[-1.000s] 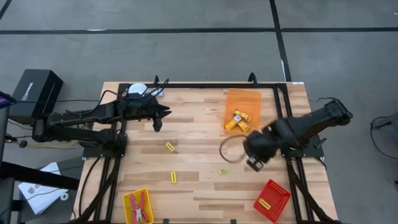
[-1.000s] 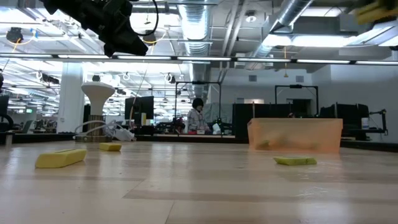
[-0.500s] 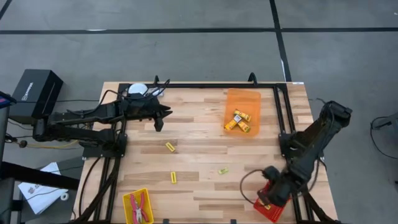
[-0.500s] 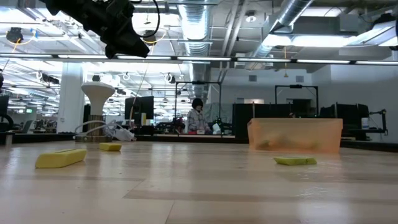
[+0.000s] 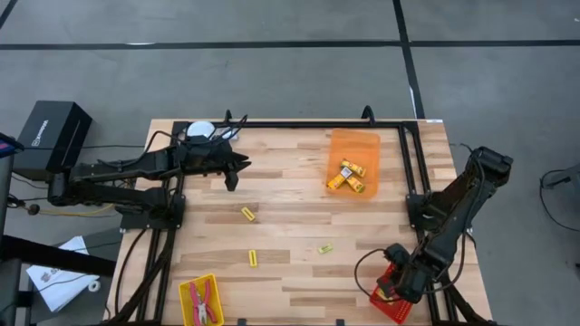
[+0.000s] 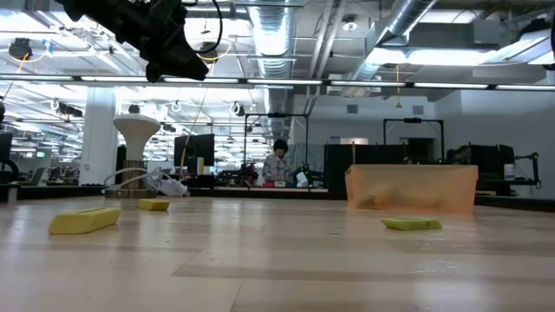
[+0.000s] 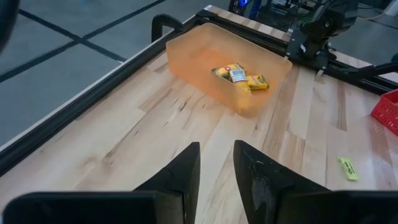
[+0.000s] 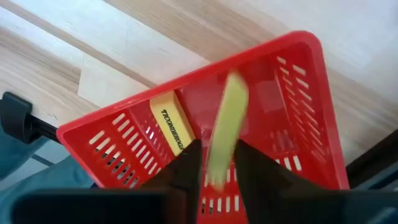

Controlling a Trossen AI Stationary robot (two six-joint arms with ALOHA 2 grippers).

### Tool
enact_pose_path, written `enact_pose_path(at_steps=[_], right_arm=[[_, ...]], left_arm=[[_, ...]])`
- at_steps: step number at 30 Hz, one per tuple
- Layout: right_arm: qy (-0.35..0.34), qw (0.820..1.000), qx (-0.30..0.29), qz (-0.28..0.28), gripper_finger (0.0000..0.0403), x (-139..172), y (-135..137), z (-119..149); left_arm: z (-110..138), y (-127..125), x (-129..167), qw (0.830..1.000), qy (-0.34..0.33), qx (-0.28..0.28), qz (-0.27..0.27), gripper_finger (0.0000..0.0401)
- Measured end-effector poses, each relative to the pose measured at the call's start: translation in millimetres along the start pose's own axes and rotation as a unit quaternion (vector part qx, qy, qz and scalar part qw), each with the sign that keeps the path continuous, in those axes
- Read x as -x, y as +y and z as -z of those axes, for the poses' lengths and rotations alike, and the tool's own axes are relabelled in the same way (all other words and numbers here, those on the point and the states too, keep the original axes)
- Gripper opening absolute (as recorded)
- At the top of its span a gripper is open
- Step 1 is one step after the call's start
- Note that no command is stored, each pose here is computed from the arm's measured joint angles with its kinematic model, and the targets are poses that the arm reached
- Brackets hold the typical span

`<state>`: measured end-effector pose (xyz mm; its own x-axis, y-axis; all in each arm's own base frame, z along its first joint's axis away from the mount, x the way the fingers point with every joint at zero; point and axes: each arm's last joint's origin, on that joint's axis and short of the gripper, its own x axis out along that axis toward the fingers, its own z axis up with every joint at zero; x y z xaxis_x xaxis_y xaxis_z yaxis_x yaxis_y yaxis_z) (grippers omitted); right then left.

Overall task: Pick & Place School Supplies
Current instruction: Put the yellow eraser into the red bin

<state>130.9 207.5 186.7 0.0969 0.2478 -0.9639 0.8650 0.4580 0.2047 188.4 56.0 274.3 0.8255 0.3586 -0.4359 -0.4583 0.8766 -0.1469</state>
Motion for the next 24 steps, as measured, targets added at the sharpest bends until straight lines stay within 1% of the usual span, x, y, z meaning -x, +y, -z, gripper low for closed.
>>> enact_pose_path(at_steps=[4,8,11,13,16,19,22,24], right_arm=[[0.000,1.000,0.007,0.000,0.0139,0.0,0.0,0.0],[-0.006,1.000,0.008,-0.004,0.0177,0.1,0.2,-0.4],[-0.030,0.999,0.008,-0.026,0.0195,2.8,1.9,-1.4],[-0.048,0.998,0.009,-0.049,0.0200,8.2,3.7,-1.8],[-0.076,0.994,0.013,-0.083,0.0201,19.1,7.6,-5.7],[-0.128,0.982,0.015,-0.140,0.0194,35.9,14.7,-13.9],[-0.200,0.960,0.011,-0.197,0.0182,57.1,22.4,-28.0],[-0.246,0.944,0.014,-0.219,0.0174,70.7,26.2,-40.2]], left_arm=[[-0.1,0.0,0.0,1.000,0.000,0.000,0.000,0.0092],[-0.3,-0.5,0.0,1.000,0.000,-0.002,0.007,0.0092],[-2.2,-2.9,0.2,0.999,-0.005,-0.010,0.043,0.0092],[-4.6,-5.8,0.7,0.996,-0.012,-0.010,0.085,0.0092],[-9.3,-10.1,2.5,0.989,-0.016,0.014,0.147,0.0092],[-17.3,-15.8,7.0,0.982,-0.021,0.026,0.188,0.0092],[-20.6,-19.2,9.4,0.979,-0.024,0.026,0.200,0.0092],[-18.3,-20.2,9.6,0.978,-0.009,0.025,0.208,0.0091]])
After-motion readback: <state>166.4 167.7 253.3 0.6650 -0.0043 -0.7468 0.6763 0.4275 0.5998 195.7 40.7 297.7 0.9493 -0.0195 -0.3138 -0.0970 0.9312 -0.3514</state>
